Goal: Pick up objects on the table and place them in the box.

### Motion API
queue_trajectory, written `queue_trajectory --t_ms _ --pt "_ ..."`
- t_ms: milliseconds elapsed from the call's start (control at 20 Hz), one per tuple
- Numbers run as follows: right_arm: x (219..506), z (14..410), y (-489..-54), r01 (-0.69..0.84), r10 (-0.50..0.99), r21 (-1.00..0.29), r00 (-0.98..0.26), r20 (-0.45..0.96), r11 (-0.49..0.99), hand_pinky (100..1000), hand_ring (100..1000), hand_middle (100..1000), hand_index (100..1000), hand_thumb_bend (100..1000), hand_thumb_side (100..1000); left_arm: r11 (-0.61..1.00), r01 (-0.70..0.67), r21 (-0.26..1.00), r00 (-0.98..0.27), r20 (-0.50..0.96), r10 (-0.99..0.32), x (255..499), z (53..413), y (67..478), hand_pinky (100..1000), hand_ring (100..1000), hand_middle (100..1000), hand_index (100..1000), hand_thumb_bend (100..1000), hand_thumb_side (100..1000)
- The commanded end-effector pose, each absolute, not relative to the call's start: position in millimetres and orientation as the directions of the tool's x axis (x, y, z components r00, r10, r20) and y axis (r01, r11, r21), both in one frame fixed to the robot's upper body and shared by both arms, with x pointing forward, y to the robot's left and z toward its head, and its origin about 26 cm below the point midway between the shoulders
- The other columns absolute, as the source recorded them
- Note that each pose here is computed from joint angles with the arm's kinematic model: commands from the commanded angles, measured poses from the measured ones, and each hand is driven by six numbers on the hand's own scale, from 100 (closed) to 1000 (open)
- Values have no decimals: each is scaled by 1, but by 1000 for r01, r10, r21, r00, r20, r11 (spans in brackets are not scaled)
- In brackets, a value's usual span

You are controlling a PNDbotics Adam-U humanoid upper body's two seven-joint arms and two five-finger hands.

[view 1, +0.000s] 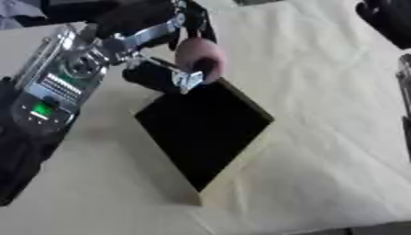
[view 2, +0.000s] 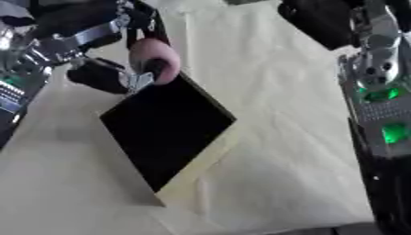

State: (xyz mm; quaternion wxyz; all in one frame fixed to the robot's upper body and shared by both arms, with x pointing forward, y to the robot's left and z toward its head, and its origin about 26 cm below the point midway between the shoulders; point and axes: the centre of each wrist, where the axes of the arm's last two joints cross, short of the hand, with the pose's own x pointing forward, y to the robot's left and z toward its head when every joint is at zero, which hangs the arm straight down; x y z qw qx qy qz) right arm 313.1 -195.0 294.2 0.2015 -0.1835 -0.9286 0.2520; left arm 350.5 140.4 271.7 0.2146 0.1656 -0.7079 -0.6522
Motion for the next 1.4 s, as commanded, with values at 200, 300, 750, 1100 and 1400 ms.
queue_trajectory --t_ms 200,300,750,1100,1400 --pt "308 302 -194 249 429 -523 -866 257 815 811 784 679 844 100 674 64 91 994 -861 111 -497 350 260 137 432 594 598 660 100 385" --pt "308 302 -194 247 428 -522 -866 259 816 810 784 678 844 100 674 69 103 992 -863 124 -489 351 255 134 435 596 601 661 100 392" --pt "308 301 -194 242 424 -520 -866 265 819 810 783 677 844 100 674 -11 136 991 -859 112 -500 369 222 122 464 619 620 682 100 300" --pt "309 300 -195 242 425 -519 -865 268 820 810 783 677 844 100 674 -146 128 981 -865 38 -500 376 211 122 650 782 760 833 100 339" --pt "309 300 -196 244 427 -518 -863 269 820 810 783 677 844 100 674 -229 61 971 -865 -63 -498 375 217 126 766 889 844 915 378 537"
